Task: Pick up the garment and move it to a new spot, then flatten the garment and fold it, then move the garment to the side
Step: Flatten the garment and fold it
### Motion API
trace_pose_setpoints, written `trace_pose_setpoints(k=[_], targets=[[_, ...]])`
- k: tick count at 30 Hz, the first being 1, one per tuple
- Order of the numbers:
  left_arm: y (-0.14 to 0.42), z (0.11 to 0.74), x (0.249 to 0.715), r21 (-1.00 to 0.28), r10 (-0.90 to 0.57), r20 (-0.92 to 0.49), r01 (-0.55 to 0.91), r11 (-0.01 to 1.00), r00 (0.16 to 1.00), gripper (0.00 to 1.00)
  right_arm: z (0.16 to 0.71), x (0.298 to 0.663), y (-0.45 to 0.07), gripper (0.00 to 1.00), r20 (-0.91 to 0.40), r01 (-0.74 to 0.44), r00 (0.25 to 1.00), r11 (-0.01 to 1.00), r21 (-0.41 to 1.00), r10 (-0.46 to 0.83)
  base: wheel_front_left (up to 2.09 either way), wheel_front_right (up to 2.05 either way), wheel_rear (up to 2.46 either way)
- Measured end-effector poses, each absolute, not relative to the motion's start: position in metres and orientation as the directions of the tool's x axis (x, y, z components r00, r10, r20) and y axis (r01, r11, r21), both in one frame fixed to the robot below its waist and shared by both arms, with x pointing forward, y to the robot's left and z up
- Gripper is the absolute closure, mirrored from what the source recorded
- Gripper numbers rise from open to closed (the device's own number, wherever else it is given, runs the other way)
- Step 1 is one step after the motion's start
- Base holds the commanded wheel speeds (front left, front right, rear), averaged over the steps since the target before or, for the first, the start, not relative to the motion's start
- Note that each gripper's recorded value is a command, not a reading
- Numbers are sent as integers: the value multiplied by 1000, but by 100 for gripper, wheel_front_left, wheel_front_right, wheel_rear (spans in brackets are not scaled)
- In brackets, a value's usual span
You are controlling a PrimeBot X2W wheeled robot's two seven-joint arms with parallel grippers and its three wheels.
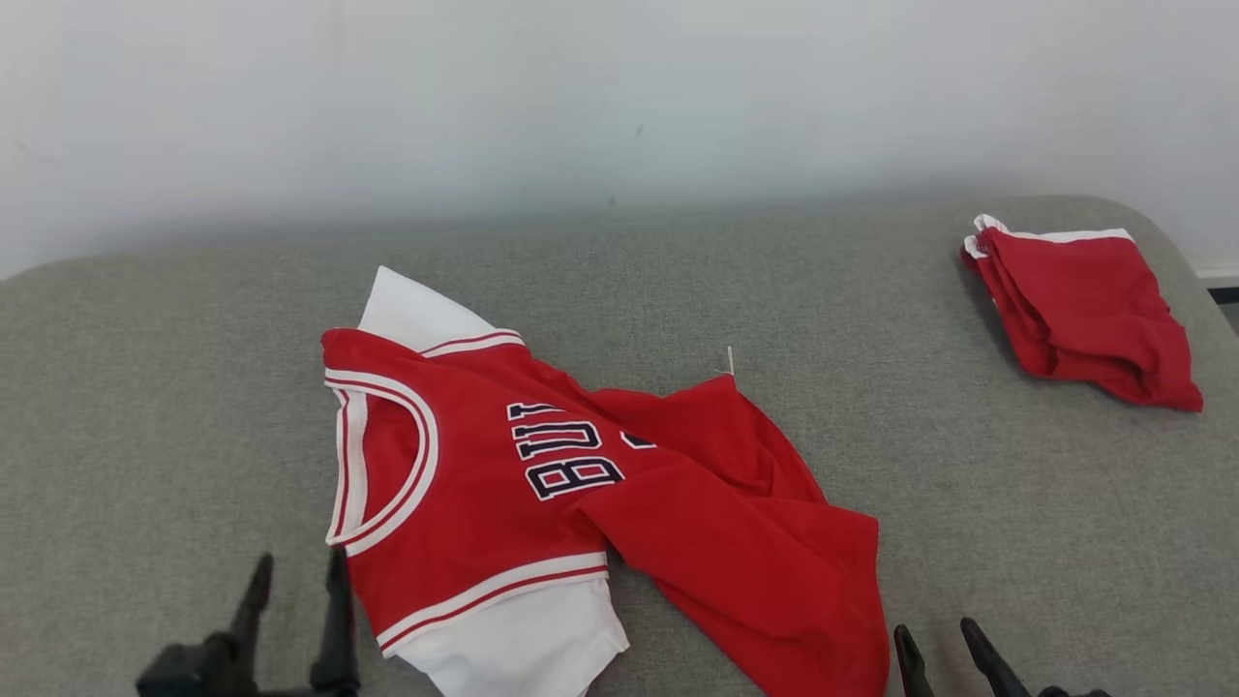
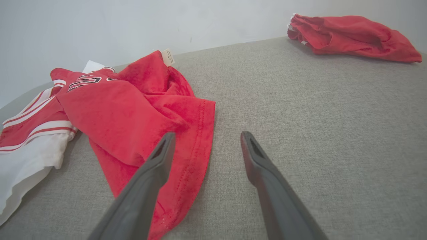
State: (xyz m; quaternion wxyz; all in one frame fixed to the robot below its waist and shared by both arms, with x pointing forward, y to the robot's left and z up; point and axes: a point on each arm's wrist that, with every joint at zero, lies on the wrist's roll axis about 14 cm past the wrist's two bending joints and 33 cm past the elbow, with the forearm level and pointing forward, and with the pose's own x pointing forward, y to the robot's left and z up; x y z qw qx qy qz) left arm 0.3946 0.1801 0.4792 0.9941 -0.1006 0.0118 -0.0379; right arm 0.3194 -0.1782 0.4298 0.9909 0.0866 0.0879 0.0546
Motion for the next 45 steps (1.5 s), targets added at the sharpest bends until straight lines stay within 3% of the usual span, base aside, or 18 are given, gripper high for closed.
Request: trace_pose_setpoints(k=[13,31,41,42,43,44,45], targets=[[126,411,336,-333,-190,-217,110,936,958,0,399,298,-158,0,-268,-99,949,965,242,164,0,0,0],[82,366,302,-413,-324,-367,160,897,872,0,384,295,-149,0,-314,-95,931,955,280,185,0,0,0],[70,360,300,-435,-358,-384,176,883,851,0,381,300,-140,0,-321,-106,925,949,296,203,0,0,0],[69,360,300,-437,-361,-385,176,882,850,0,380,299,-140,12,-325,-105,923,949,299,204,0,0,0],[69,359,299,-441,-361,-388,173,881,848,51,379,298,-139,63,-328,-104,922,948,302,205,0,0,0],[68,359,299,-446,-362,-390,171,879,847,76,378,298,-139,86,-330,-105,921,947,303,208,0,0,0],[67,359,298,-447,-366,-390,174,878,845,100,378,298,-138,100,-330,-105,921,946,305,209,0,0,0]])
